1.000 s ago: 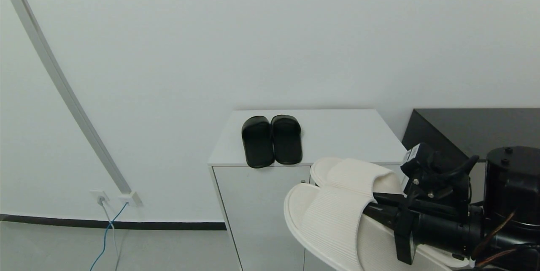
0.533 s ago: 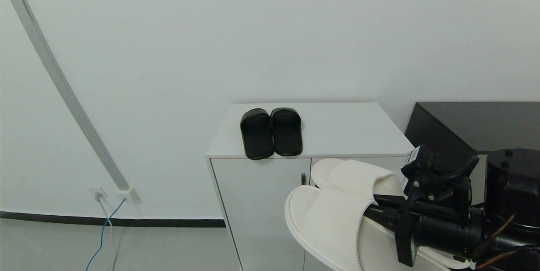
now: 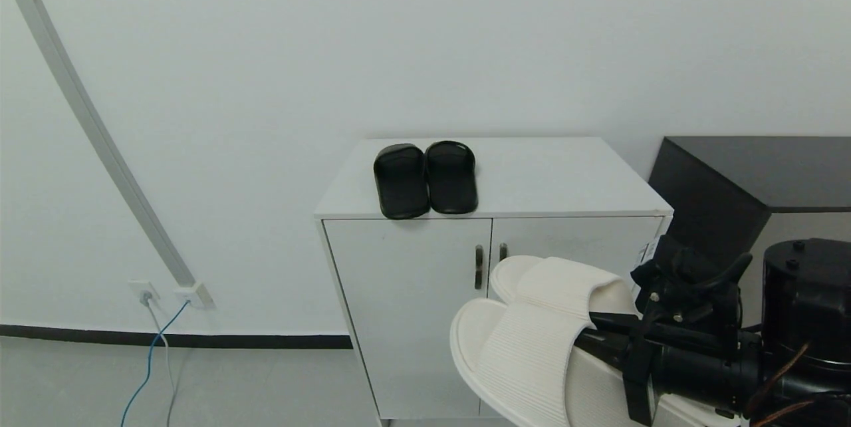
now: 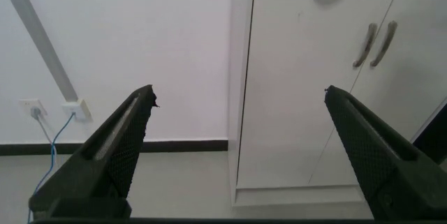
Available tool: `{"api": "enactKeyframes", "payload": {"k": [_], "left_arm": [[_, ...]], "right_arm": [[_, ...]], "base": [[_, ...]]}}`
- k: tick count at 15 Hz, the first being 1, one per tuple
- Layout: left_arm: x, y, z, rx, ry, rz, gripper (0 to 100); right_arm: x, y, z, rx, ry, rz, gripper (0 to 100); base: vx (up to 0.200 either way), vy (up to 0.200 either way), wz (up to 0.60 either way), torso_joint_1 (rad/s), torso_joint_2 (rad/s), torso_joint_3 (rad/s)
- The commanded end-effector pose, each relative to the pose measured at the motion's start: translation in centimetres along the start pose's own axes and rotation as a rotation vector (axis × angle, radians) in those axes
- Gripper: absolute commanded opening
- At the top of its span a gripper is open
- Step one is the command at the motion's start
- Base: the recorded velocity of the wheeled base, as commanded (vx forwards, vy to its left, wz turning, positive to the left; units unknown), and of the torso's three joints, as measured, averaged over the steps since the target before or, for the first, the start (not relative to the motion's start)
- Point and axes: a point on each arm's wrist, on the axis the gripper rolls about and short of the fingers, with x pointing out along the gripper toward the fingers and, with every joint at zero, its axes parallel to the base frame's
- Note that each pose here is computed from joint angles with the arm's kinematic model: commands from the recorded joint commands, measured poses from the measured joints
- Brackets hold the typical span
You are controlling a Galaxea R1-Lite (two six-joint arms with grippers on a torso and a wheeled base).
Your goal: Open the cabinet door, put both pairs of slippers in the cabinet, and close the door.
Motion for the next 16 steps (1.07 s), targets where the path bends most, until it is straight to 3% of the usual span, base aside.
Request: {"api": "enactKeyframes", "payload": {"k": [1,16], "left_arm": [[0.01,0.00,0.00,0.000,0.002,0.000,100],[0.00,0.00,0.01,0.000,-0.001,0.000,100]], "right_arm": [[0.11,0.01,-0.14,0.000,0.007,0.002,0],[0.16,0.17,-0.66,-0.010,0.027,0.009,0]], "base": [[0.000,0.000,0.00,-0.217,0.54,0.339],[0.000,0.000,0.00,-0.168,0.50,0.330]]}}
